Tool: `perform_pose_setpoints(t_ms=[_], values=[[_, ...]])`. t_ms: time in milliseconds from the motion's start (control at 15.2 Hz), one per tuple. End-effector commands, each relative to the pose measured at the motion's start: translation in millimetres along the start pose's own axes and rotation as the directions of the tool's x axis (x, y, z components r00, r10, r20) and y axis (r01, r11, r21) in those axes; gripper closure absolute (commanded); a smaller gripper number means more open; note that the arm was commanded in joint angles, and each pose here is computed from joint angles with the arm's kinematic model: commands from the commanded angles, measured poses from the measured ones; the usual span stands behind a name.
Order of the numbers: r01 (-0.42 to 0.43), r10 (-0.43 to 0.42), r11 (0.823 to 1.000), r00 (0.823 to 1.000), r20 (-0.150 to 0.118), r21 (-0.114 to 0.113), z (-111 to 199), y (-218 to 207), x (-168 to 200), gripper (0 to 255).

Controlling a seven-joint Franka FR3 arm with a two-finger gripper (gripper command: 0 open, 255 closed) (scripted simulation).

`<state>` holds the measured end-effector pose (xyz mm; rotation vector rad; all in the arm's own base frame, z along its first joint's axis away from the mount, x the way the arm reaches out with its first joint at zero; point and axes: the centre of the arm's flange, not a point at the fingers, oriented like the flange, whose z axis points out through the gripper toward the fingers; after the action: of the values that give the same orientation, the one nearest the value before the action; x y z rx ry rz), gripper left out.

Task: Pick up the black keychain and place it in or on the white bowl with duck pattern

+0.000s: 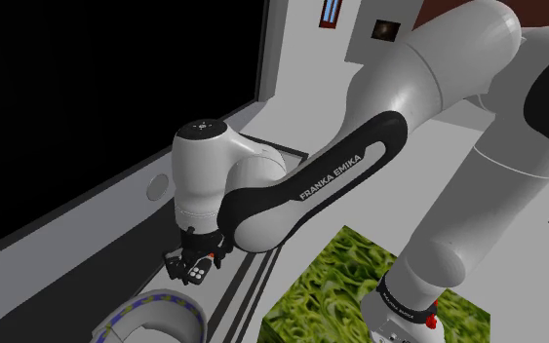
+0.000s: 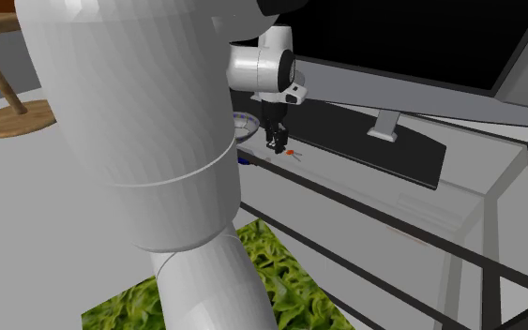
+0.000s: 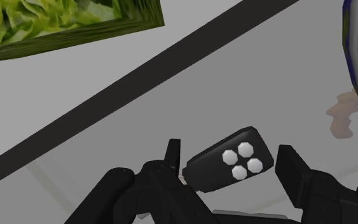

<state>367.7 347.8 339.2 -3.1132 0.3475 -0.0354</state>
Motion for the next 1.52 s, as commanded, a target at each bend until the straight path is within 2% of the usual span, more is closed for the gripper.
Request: perform_pose_setpoints(t_ms=[0, 1452], values=[[0.0, 0.0, 1.0, 1.0, 0.0, 0.0, -5.3, -0.1, 0.1, 255], [0.0, 0.0, 1.0, 1.0, 0.0, 0.0, -121.4, -1.4, 2.6, 255]])
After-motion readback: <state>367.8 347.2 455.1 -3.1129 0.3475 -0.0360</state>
